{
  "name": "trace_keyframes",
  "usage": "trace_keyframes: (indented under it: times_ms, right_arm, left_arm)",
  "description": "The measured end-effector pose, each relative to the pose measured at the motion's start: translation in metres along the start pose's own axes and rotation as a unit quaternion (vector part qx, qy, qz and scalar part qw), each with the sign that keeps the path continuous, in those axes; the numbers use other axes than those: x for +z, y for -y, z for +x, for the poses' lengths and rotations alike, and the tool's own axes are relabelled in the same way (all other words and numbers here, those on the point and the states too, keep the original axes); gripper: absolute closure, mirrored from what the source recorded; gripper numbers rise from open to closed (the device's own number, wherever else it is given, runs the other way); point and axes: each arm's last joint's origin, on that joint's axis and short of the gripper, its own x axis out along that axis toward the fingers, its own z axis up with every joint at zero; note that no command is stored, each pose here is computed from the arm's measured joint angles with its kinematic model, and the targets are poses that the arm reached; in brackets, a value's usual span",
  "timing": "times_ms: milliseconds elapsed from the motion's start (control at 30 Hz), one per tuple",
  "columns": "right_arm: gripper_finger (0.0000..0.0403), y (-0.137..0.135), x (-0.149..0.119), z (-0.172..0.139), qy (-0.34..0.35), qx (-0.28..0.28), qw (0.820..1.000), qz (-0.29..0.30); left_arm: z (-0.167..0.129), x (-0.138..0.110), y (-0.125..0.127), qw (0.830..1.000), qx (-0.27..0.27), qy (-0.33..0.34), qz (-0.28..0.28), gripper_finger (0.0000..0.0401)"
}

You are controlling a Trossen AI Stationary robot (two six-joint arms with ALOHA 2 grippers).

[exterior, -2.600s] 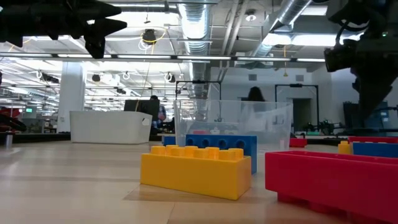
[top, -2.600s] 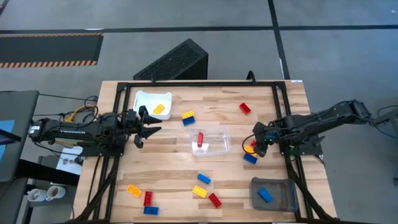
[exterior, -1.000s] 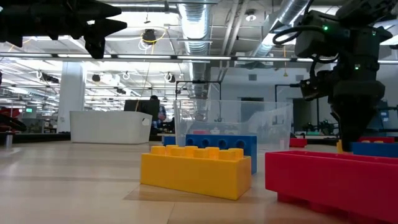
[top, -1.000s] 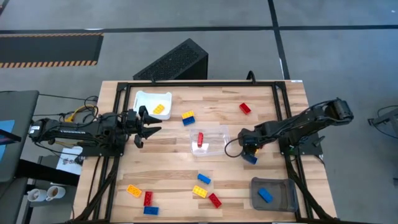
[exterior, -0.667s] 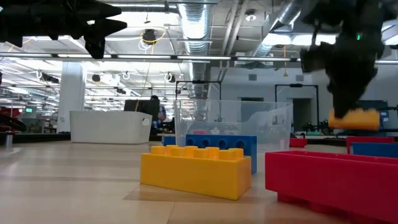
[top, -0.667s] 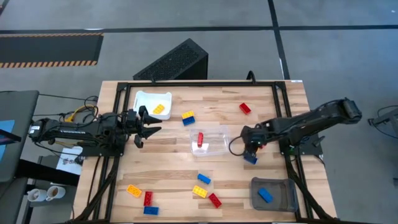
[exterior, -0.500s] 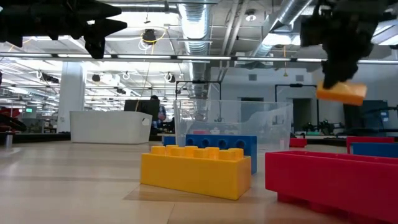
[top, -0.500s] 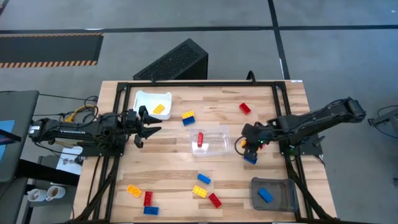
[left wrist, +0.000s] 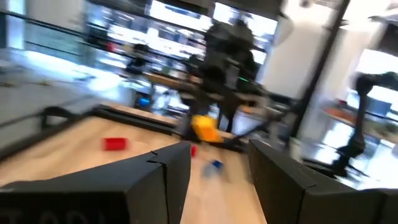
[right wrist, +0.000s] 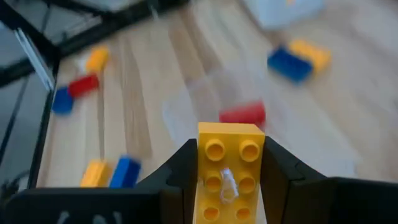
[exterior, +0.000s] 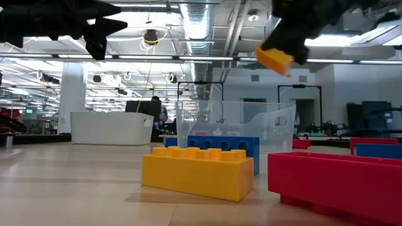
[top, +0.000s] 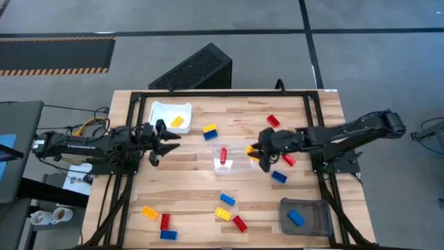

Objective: Sort & place blocks by color
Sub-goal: Put the yellow game piece into the white bin

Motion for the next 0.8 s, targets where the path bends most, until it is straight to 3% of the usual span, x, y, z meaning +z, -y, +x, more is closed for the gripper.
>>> trace_keyframes:
  times_ms: [100, 367, 700, 800]
  right_arm:
    - [0.0278, 0.003, 0.015, 0.011, 0.063, 0.021, 0.998, -0.017]
    - [0.0277, 0.026, 0.052, 0.040, 0.218, 0.074, 0.972, -0.046]
    - [0.0277, 0.064, 0.077, 0.083, 0.251, 0.086, 0.962, -0.067]
    - [0.0276, 0.072, 0.089, 0.096, 0.247, 0.104, 0.960, -0.075]
  left_arm:
    - [0.003, -0.005, 0.004, 1.000, -0.019, -0.017, 0.008, 0.0246]
    - [0.020, -0.017, 0.001, 0.996, 0.076, -0.024, 0.034, 0.0212]
    - [0.044, -0.023, -0.016, 0.985, 0.169, 0.020, 0.031, 0.0127]
    - [0.054, -0.019, -0.031, 0.987, 0.163, 0.001, 0.017, 0.0107]
